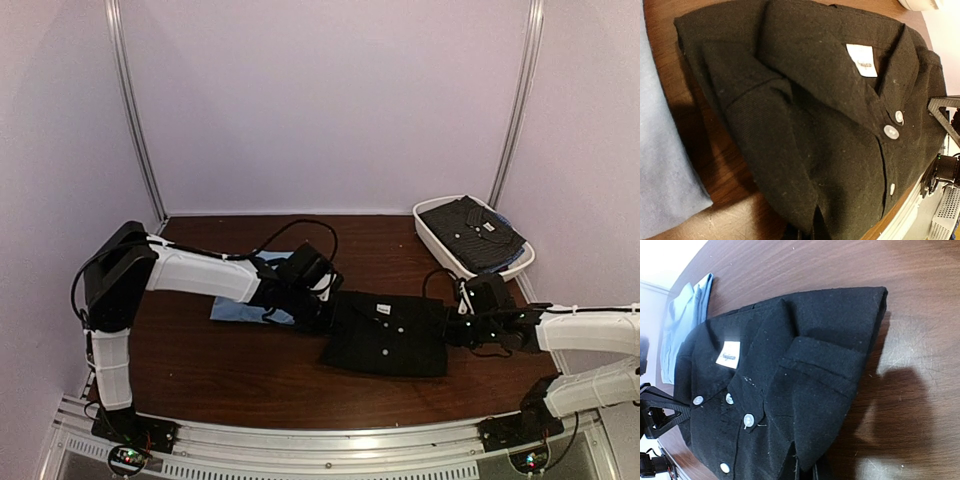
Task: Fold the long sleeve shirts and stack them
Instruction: Pick up the square-folded shirt from the center of the board, then place the square-folded shirt on the square-folded shirt.
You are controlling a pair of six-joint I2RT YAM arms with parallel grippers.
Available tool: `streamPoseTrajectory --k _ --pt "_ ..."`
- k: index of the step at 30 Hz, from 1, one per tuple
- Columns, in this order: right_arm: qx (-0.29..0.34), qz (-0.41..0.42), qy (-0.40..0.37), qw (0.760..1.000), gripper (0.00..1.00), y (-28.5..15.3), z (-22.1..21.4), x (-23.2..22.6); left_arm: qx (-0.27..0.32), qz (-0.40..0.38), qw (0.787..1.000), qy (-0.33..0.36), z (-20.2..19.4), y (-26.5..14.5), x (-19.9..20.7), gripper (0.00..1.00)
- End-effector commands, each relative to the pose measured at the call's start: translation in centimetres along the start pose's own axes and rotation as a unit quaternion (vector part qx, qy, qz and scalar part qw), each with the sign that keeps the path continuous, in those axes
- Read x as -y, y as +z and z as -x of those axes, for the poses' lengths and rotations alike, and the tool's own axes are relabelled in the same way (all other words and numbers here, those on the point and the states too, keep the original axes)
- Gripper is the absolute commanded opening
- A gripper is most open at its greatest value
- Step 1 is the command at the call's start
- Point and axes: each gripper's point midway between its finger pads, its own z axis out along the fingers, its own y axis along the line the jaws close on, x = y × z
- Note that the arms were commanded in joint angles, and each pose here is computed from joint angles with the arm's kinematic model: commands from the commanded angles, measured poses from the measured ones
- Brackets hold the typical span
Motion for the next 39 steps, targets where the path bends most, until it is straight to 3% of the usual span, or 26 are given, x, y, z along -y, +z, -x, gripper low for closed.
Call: streamPoseTrajectory --k 1,10,18,27,39 --pt "0.032 0.005 -0.009 0.999 0.0 -1.1 2.1 -1.3 0.049 -0.033 0.998 0.03 2.7 -2.8 3.5 0.0" --pt "0.052 0.046 -0.019 0.997 0.0 -3.1 4.1 -4.3 0.092 -0.014 0.995 0.037 4.7 -6.6 4.8 0.0" --pt "0.073 0.109 -0.036 0.991 0.0 -3.9 7.5 -10.2 0.12 0.035 0.992 0.019 6.5 -10.6 2.4 0.0" --pt "0.07 0.18 -0.057 0.979 0.0 -1.1 9.4 -18.7 0.155 0.073 0.985 -0.025 8.6 -16.8 -4.3 0.0" --pt "0.026 0.218 -0.059 0.974 0.0 8.5 9.2 -25.8 0.172 0.133 0.972 -0.092 9.5 -21.7 -15.2 0.0"
